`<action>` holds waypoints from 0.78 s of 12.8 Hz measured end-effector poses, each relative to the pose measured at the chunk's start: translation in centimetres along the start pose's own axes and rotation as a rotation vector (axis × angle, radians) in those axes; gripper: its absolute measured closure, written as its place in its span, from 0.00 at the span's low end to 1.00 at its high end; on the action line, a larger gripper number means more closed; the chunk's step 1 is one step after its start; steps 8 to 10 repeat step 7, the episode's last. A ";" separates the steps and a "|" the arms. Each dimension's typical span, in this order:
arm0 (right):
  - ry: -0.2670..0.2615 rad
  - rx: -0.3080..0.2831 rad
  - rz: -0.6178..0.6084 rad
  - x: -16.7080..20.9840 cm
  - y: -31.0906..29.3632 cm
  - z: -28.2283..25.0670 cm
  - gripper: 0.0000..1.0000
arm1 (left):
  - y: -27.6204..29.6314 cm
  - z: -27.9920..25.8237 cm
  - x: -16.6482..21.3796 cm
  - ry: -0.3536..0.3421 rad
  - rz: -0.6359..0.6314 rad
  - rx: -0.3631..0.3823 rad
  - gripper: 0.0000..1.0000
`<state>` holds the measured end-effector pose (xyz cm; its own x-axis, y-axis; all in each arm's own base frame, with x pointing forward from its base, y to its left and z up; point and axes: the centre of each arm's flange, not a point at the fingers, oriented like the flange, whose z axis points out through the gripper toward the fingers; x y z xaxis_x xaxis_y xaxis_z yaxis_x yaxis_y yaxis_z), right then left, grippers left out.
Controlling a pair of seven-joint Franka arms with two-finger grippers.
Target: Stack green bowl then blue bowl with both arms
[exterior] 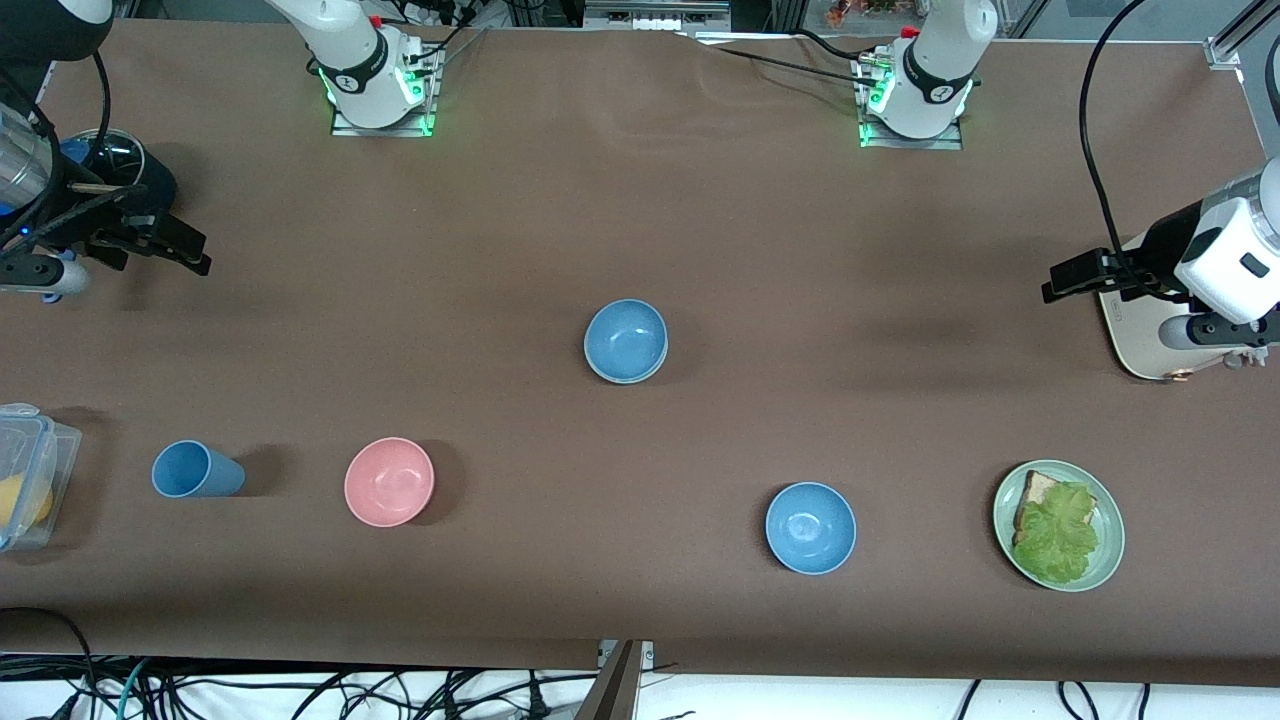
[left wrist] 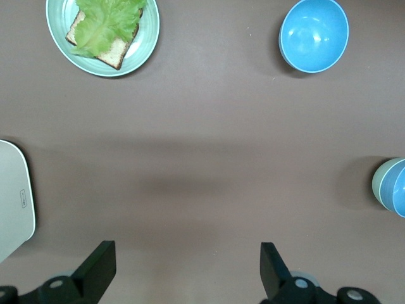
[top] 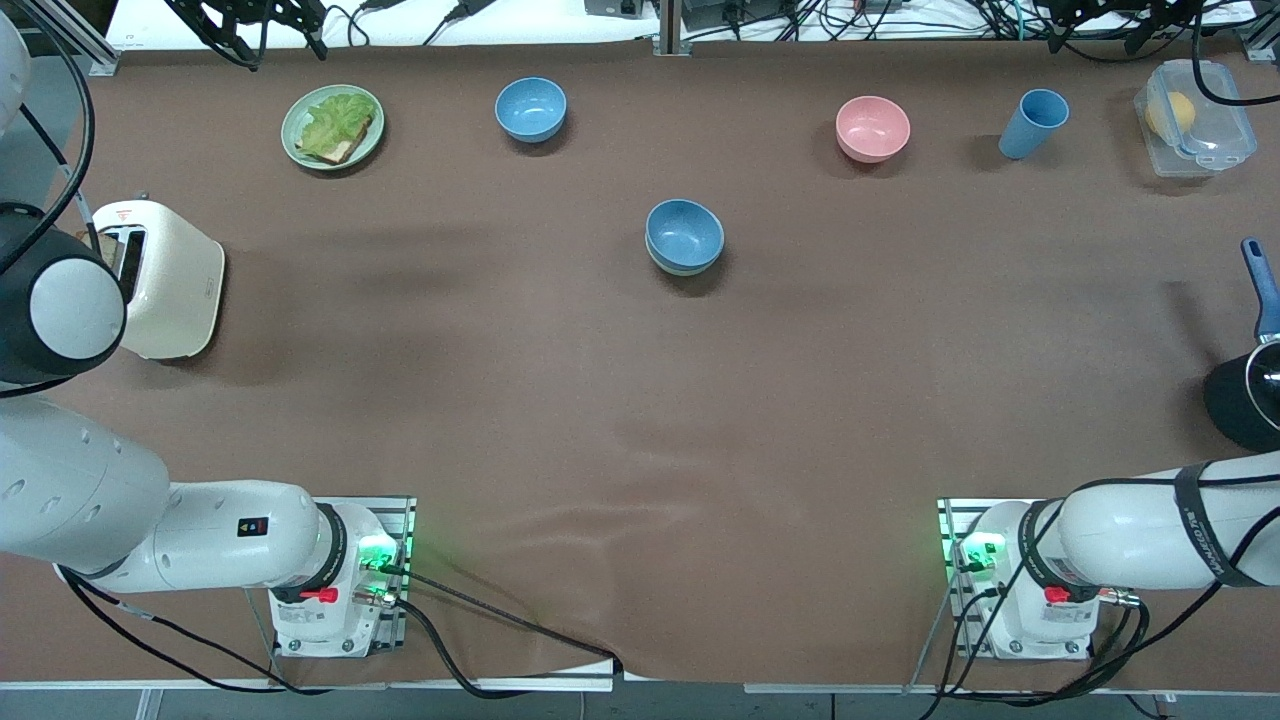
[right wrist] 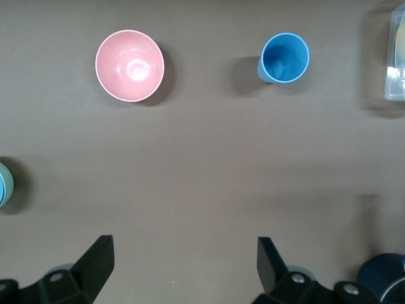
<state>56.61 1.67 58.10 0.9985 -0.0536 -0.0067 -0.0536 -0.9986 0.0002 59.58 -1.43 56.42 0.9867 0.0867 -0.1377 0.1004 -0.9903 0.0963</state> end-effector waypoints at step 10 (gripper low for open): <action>0.000 0.000 -0.001 0.0 0.0 0.0 0.00 | -1.1 0.9 0.5 -0.015 -0.016 0.020 0.00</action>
